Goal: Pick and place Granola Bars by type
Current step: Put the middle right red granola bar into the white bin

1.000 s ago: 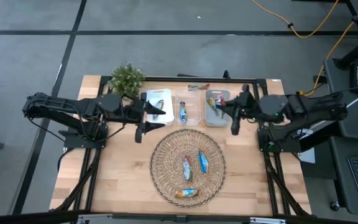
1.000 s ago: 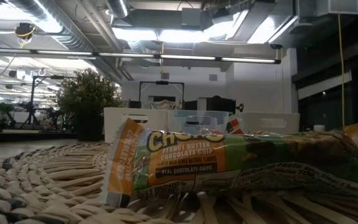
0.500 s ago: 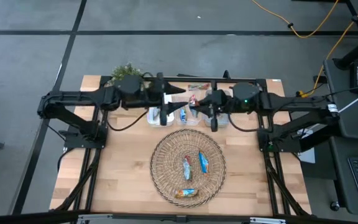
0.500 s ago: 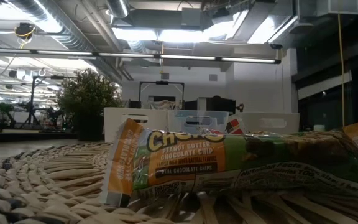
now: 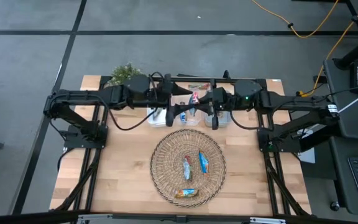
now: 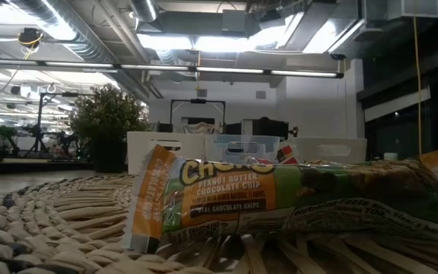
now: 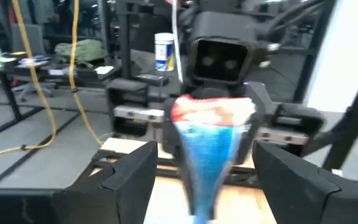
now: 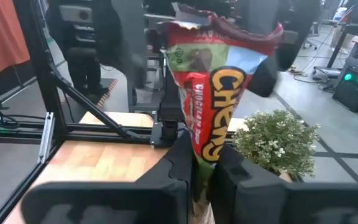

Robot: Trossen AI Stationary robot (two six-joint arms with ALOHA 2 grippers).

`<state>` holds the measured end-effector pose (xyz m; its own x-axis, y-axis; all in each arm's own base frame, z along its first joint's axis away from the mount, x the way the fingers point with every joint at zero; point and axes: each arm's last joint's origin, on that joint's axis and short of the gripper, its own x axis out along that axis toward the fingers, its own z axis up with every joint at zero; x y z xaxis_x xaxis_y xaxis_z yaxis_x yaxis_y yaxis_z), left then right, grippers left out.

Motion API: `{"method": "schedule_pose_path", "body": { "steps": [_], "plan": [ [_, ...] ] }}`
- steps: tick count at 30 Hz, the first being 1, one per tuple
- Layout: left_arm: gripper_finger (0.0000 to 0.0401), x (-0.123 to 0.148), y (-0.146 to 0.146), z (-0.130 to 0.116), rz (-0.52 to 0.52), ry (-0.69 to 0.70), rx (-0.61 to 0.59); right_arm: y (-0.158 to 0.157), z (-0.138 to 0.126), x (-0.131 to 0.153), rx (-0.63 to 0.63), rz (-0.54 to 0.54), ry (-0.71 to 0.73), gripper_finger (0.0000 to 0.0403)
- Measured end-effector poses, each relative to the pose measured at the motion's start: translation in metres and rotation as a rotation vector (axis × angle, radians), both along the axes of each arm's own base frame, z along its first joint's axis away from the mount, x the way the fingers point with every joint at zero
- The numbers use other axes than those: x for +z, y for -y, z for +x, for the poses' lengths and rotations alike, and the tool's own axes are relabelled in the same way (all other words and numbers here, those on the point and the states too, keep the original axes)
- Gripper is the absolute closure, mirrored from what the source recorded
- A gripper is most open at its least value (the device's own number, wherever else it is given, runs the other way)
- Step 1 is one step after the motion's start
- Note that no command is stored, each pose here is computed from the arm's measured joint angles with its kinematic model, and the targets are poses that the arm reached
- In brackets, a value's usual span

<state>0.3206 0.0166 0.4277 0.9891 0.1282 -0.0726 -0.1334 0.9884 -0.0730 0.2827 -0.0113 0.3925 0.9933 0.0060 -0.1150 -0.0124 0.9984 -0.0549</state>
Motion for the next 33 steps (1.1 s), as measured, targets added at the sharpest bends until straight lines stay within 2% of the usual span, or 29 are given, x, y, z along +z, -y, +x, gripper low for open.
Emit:
{"method": "schedule_pose_path", "body": {
  "steps": [5,13,18,22,29,33],
  "plan": [
    [0.0149,0.002,0.000,0.000,0.005,0.027,0.010,0.000,0.000,0.000,0.004,0.000,0.002,0.0376],
    [0.0197,-0.001,0.001,0.006,-0.017,0.033,-0.045,0.000,0.000,0.004,0.004,-0.005,0.037,0.0366],
    [0.0226,-0.004,0.001,0.010,-0.032,0.030,-0.051,0.000,0.001,0.006,0.004,-0.006,0.056,0.0376],
    [0.0270,-0.004,0.001,0.012,-0.032,0.040,-0.067,0.000,0.001,0.006,0.004,-0.004,0.056,0.0377],
    [0.0378,-0.003,0.001,0.013,-0.004,0.050,-0.079,0.000,0.001,0.006,0.008,-0.002,0.057,0.0365],
    [0.0381,-0.003,0.002,0.013,-0.005,0.056,-0.083,-0.001,0.000,0.007,0.029,0.001,0.067,0.0367]
  ]
}}
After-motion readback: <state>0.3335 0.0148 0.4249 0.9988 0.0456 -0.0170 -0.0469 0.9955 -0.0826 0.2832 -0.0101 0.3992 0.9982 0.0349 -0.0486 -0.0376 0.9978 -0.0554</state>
